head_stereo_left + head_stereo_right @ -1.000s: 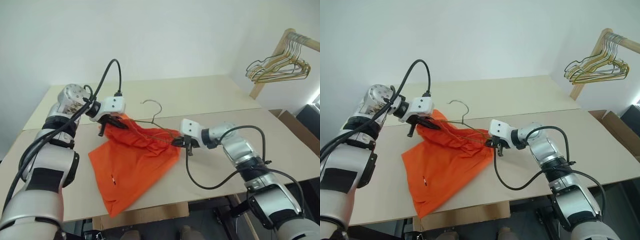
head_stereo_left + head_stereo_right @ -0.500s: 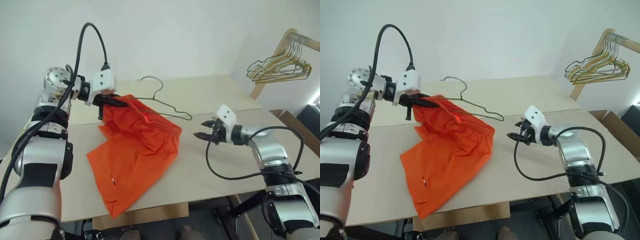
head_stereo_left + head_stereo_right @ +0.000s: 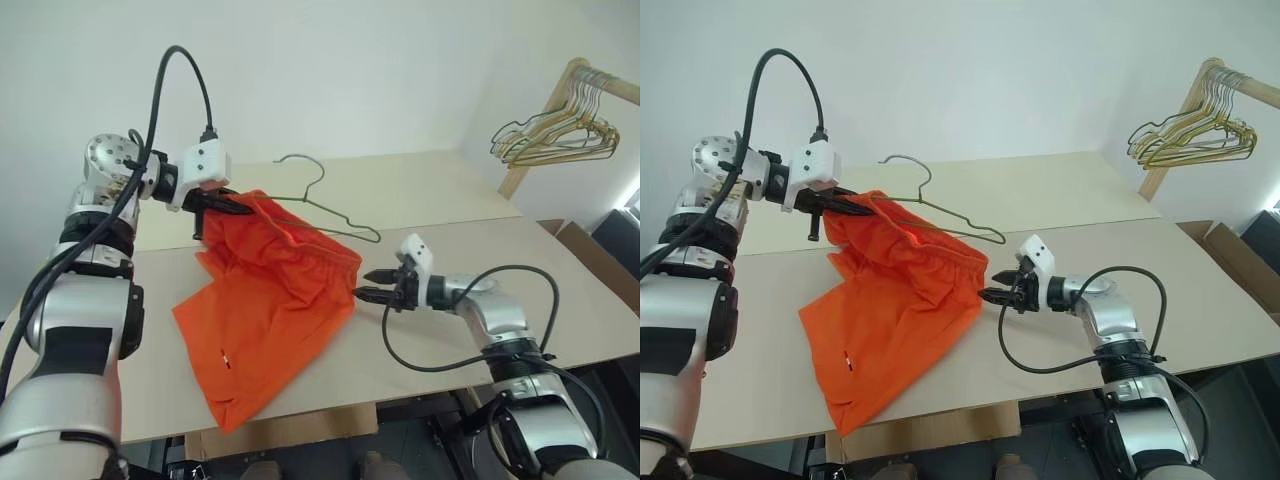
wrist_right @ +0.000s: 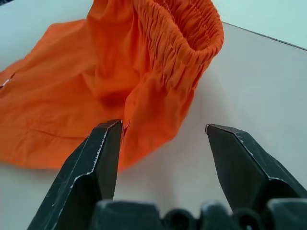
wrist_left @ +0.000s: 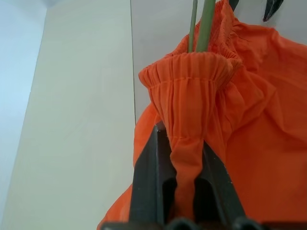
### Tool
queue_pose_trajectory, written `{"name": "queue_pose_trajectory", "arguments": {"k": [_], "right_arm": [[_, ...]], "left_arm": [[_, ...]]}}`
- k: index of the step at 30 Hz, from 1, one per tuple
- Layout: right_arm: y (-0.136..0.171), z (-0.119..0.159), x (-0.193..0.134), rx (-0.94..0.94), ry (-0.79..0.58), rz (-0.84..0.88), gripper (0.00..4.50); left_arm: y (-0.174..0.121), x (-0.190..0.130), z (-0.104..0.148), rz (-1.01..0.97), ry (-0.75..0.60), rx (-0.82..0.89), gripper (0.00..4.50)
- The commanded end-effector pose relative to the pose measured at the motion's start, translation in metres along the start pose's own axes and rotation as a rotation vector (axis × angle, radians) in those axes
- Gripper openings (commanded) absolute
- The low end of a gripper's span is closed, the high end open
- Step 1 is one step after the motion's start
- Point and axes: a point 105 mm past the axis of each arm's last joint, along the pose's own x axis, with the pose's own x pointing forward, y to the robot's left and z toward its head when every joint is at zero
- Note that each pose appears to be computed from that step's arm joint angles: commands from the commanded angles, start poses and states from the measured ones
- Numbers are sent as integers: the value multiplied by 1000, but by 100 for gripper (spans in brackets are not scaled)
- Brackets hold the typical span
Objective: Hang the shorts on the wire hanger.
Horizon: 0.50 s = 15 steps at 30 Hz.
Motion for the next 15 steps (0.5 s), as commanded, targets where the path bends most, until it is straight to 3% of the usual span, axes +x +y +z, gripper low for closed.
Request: {"name": "queue_pose_trajectory", "arguments": {"k": [1, 6, 9, 15], "right_arm": [[-3, 14, 7, -9, -46, 7, 330], [-1, 16, 14, 91, -77, 57, 330], [-2, 12, 19, 160, -54, 53, 278], [-2, 7, 20, 211, -40, 59, 63]], "left_arm": [[9, -10, 10, 47, -20, 47, 0], [9, -11, 10, 55, -25, 47, 0], [9, -11, 9, 62, -25, 46, 0], [9, -12, 7, 70, -23, 44, 0]]}}
